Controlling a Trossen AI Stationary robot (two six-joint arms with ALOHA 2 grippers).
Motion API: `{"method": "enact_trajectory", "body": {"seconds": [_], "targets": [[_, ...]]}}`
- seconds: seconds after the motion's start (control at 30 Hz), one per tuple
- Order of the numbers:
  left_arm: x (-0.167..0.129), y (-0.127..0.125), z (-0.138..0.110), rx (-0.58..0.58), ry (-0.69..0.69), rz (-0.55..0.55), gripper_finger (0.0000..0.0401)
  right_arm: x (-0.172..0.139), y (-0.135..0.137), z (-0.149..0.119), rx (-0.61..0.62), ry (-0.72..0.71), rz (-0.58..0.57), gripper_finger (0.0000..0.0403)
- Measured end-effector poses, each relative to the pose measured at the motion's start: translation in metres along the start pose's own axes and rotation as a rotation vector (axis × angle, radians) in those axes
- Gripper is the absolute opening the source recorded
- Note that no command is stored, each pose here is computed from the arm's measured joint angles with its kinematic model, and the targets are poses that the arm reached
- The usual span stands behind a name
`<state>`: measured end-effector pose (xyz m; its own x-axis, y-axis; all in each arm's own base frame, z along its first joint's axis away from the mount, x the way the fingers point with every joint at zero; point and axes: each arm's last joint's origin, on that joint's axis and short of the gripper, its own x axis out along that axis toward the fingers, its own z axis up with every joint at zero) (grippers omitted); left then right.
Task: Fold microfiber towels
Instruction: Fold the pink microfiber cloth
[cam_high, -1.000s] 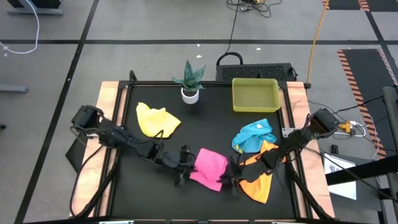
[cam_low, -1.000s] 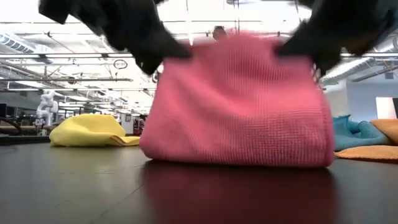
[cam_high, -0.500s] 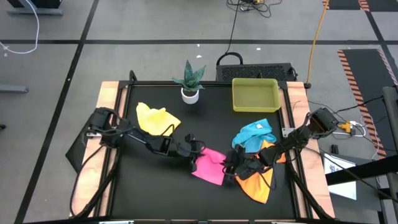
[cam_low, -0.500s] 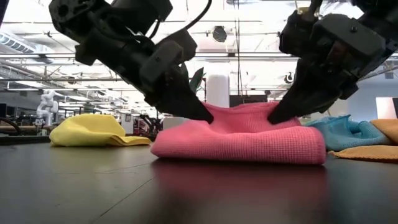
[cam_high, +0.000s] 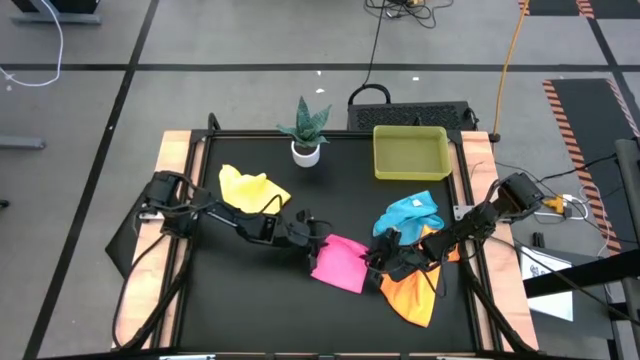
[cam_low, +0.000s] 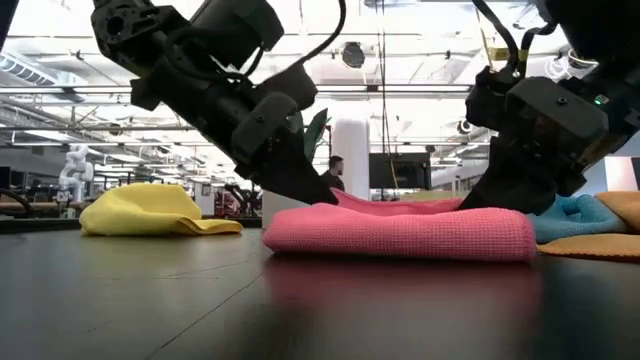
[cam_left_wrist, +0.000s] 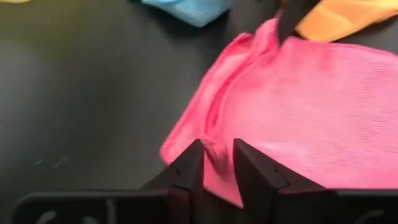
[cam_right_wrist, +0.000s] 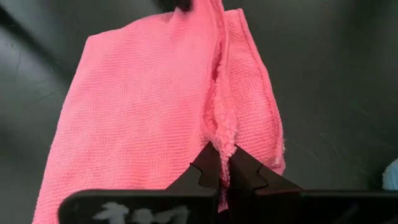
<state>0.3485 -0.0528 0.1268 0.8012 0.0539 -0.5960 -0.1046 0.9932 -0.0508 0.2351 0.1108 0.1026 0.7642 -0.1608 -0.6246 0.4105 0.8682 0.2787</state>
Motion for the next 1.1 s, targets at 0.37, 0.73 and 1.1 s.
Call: {"method": "enact_trajectory", "body": {"seconds": [0.37, 0.73, 1.1], "targets": [[-0.014, -0.010, 0.016, -0.080, -0.095, -0.047, 0.0143, 0.000, -0.001, 0.001, -0.052, -0.020, -0.020, 0.0013], [-0.016, -0.029, 0.012, 0.007, -0.105, -0.092, 0.0143, -0.011, -0.002, 0.008, -0.051, -0.032, -0.034, 0.0096], [0.011, -0.018, -0.006, -0.084, -0.139, 0.083, 0.0143, -0.016, 0.003, 0.021, -0.041, -0.077, 0.030, 0.0060]]}}
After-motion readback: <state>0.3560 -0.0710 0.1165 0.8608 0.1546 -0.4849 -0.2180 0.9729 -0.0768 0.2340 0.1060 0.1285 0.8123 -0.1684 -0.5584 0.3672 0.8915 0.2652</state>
